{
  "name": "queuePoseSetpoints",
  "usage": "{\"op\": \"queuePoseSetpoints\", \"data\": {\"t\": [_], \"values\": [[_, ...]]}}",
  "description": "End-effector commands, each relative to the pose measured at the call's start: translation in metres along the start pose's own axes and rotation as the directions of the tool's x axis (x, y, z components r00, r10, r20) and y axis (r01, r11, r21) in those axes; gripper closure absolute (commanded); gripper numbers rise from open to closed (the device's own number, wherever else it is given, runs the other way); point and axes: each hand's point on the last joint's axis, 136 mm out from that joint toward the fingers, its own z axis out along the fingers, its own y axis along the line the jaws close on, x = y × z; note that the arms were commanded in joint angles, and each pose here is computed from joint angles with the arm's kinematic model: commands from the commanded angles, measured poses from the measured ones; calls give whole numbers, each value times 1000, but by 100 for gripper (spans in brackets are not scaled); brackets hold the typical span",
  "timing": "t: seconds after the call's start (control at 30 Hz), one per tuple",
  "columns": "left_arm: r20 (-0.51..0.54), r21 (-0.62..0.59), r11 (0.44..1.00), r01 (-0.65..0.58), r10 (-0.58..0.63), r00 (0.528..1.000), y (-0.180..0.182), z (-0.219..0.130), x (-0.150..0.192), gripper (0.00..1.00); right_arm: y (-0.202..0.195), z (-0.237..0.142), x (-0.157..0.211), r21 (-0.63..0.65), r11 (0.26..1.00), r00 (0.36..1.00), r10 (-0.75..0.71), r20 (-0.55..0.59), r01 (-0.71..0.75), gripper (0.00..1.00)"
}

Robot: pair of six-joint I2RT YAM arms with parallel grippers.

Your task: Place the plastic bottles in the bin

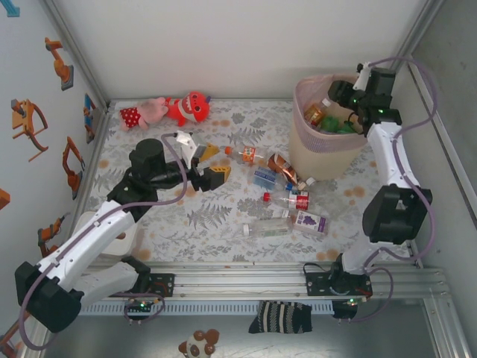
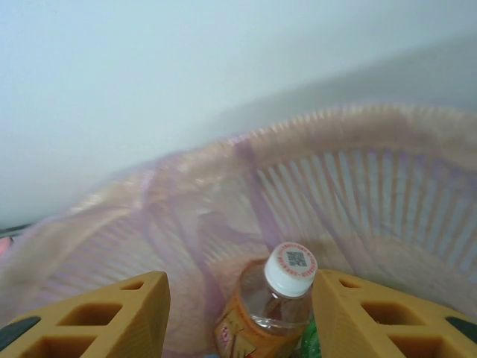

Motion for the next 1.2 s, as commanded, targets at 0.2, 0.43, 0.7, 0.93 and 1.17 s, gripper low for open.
{"op": "queuePoseSetpoints", "data": {"t": [0.2, 0.43, 0.7, 0.93, 1.17], "values": [[-138, 9, 1000, -24, 25, 990, -1, 16, 21, 22, 32, -57, -30, -25, 997, 994, -72, 83, 74, 48], [-341, 36, 996, -78, 85, 936, -13, 37, 70, 22, 42, -97, -20, -30, 996, 991, -78, 106, 82, 48], [-562, 121, 979, -163, 203, 801, -34, 60, 132, 21, 44, -136, 10, -11, 996, 992, -87, 94, 88, 47], [-708, 208, 955, -212, 297, 641, -47, 65, 193, 21, 47, -164, 24, 4, 995, 991, -100, 92, 100, 47], [-781, 286, 934, -216, 358, 513, -58, 67, 244, 20, 50, -175, 31, -2, 995, 991, -95, 89, 96, 47]]}}
